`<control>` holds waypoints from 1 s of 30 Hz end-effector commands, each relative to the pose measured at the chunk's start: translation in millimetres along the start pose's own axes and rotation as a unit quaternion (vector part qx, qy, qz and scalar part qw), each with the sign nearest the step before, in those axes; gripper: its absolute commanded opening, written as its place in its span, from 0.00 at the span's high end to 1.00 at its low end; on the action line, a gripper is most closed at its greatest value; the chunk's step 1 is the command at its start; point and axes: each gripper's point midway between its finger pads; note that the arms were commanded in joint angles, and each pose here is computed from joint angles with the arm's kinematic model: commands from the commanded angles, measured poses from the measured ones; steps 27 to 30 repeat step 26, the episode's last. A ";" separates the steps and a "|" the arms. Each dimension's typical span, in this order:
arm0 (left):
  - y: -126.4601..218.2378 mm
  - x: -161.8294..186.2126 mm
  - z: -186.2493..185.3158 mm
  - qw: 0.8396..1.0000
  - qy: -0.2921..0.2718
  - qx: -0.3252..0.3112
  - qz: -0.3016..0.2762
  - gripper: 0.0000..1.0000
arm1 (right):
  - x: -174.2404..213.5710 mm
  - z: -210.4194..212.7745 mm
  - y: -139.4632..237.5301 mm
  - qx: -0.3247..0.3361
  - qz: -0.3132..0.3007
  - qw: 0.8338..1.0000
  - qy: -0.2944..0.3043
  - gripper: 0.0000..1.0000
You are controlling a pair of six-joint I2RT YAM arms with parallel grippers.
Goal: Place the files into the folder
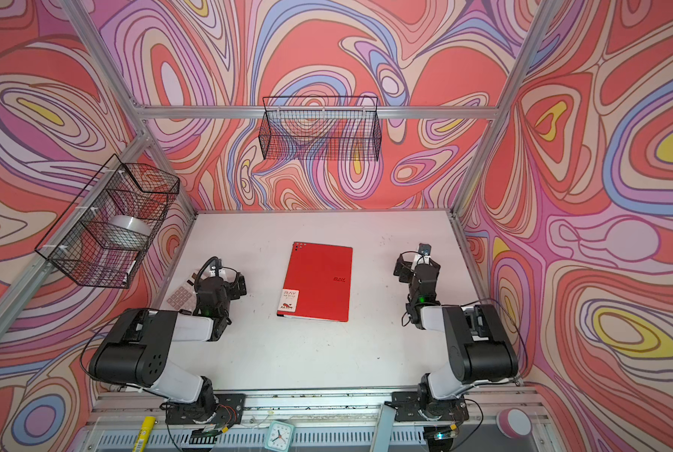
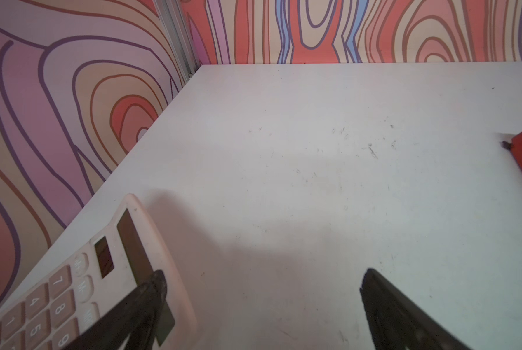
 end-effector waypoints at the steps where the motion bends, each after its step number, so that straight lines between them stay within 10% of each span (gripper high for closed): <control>1: -2.9 -12.0 -0.8 1.000 0.000 0.007 -0.017 0.00 | 12.0 0.7 -5.9 -0.016 -0.008 1.000 0.005 0.02; 30: -1.1 -10.6 -1.2 1.000 0.001 0.009 -0.019 0.00 | 17.4 2.5 -16.3 -0.029 0.011 0.999 0.012 0.02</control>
Point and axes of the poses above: each gripper's point midway between its finger pads, its own y axis back along the fingers, its own z axis along the line the jaws close on, x = y × z, and after that the axes turned 5 degrees about -y, right-handed
